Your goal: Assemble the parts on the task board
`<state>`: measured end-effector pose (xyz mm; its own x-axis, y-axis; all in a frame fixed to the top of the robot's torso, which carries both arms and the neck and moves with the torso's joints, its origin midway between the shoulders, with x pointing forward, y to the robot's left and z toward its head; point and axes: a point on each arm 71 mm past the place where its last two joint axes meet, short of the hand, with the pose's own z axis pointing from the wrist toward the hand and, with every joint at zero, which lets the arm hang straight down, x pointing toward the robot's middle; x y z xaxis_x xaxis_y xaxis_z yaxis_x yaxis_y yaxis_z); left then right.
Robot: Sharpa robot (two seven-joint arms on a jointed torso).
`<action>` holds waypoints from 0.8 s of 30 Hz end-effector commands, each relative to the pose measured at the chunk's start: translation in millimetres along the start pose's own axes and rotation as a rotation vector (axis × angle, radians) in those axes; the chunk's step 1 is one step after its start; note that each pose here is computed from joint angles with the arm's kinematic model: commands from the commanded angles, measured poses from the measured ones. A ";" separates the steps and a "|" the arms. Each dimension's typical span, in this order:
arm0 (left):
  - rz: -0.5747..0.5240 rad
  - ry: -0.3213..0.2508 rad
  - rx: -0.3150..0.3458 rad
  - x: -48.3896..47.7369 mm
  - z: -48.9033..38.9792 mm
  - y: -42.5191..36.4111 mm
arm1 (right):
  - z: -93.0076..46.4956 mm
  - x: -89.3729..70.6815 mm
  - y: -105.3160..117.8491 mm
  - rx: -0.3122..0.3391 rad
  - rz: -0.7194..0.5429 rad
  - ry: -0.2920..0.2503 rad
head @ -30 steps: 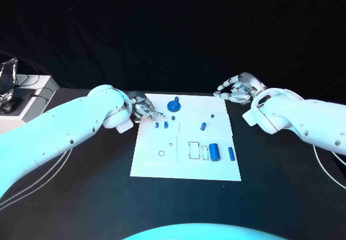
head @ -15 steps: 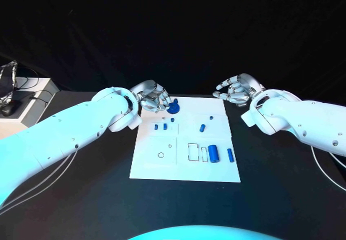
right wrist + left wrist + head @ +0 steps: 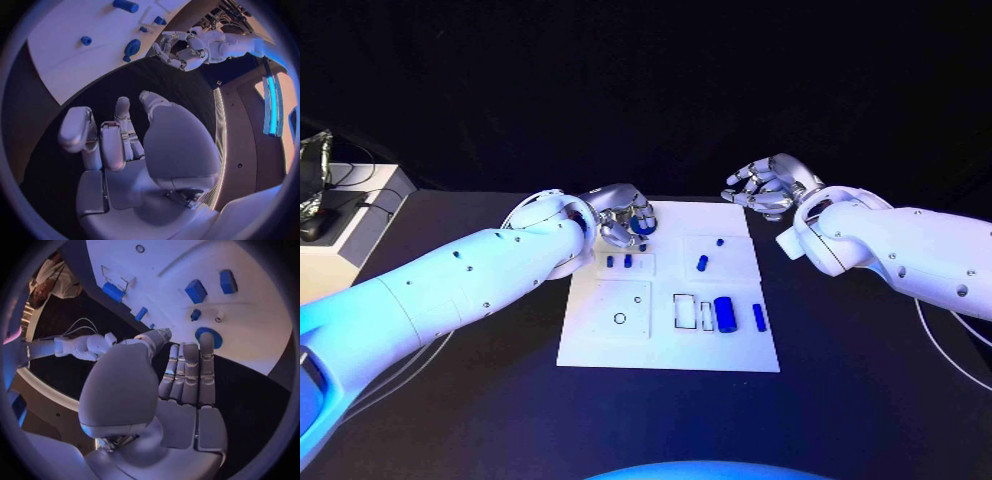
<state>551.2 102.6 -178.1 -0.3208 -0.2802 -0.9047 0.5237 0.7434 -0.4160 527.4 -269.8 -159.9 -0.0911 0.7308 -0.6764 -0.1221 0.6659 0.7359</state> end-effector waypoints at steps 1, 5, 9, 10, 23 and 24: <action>0.119 0.031 -0.003 4.9 3.8 -0.6 | 0.1 0.8 2.6 -0.023 0.009 -0.005; 0.136 0.043 -0.012 8.8 7.1 -0.1 | 0.2 1.8 4.0 -0.029 0.010 -0.005; 0.149 0.052 -0.024 10.9 9.1 1.5 | 0.1 2.5 5.2 -0.035 0.011 -0.005; 0.150 0.054 -0.027 11.3 9.7 2.0 | 0.1 2.6 5.5 -0.037 0.012 -0.006; 0.150 0.087 -0.039 16.8 14.9 2.8 | 0.0 3.6 7.9 -0.047 0.014 -0.011; 0.149 0.090 -0.038 17.2 15.1 2.8 | 0.0 3.5 7.9 -0.047 0.013 -0.011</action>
<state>559.8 92.9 -194.8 -0.2962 -0.1334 -0.9458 0.5343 0.7977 -0.2798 526.6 -263.5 -157.8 -0.0853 0.7407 -0.6664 -0.1483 0.6520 0.7436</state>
